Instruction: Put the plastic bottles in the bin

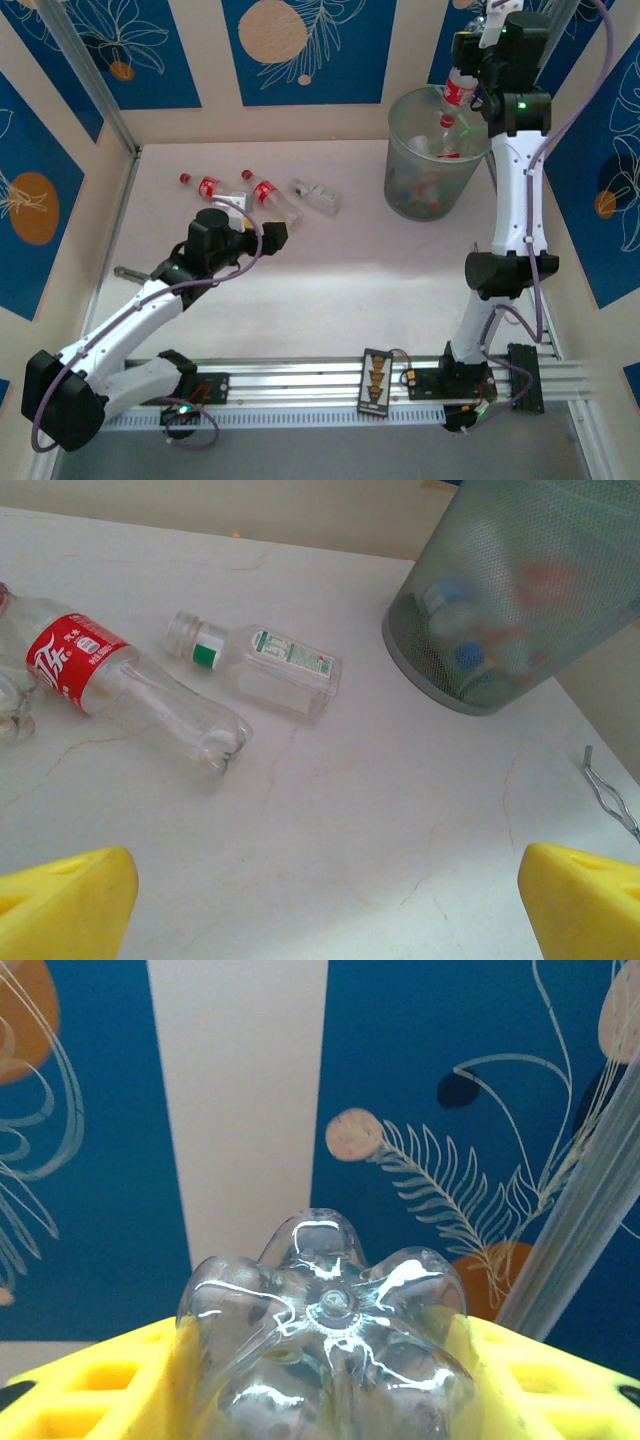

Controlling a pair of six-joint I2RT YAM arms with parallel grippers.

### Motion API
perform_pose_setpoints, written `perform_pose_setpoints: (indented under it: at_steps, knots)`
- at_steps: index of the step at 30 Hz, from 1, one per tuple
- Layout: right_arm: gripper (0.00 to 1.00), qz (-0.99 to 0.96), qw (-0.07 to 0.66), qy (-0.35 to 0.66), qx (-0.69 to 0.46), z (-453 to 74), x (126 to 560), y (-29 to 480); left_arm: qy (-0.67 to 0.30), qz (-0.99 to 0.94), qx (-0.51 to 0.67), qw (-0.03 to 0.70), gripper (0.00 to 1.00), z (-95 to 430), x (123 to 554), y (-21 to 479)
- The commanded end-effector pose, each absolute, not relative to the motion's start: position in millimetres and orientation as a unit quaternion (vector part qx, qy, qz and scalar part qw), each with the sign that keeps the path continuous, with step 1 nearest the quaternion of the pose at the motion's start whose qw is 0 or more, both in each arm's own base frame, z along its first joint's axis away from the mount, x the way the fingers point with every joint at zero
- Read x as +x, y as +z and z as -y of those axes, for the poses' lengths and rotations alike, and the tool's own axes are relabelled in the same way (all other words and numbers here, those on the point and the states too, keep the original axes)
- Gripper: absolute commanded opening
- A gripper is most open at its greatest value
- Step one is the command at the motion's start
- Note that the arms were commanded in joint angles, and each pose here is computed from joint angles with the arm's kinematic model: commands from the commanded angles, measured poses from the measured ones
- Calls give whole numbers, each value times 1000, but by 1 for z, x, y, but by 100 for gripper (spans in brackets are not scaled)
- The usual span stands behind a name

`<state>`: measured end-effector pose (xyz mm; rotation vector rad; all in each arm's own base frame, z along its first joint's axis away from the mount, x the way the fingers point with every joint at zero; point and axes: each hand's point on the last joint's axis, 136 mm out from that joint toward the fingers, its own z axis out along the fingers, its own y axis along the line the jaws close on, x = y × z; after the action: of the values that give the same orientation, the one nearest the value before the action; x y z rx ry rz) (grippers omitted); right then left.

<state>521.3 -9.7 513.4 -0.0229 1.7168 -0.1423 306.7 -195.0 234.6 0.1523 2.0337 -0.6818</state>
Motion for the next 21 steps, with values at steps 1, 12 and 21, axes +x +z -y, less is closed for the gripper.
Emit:
perform_pose_setpoints:
  at_steps: [1, 12, 21]
  knots:
    - [50, -770, 627, -118, -23, 17, 536, 490, -283, -826, 47, 486, 97, 191, 310, 239]
    - [50, -835, 532, -109, -90, -4, 577, 394, -277, -830, 42, 482, 97, 189, 312, 234]
    - [51, -869, 469, -100, -120, -11, 590, 332, -280, -835, 43, 472, 97, 194, 317, 229]
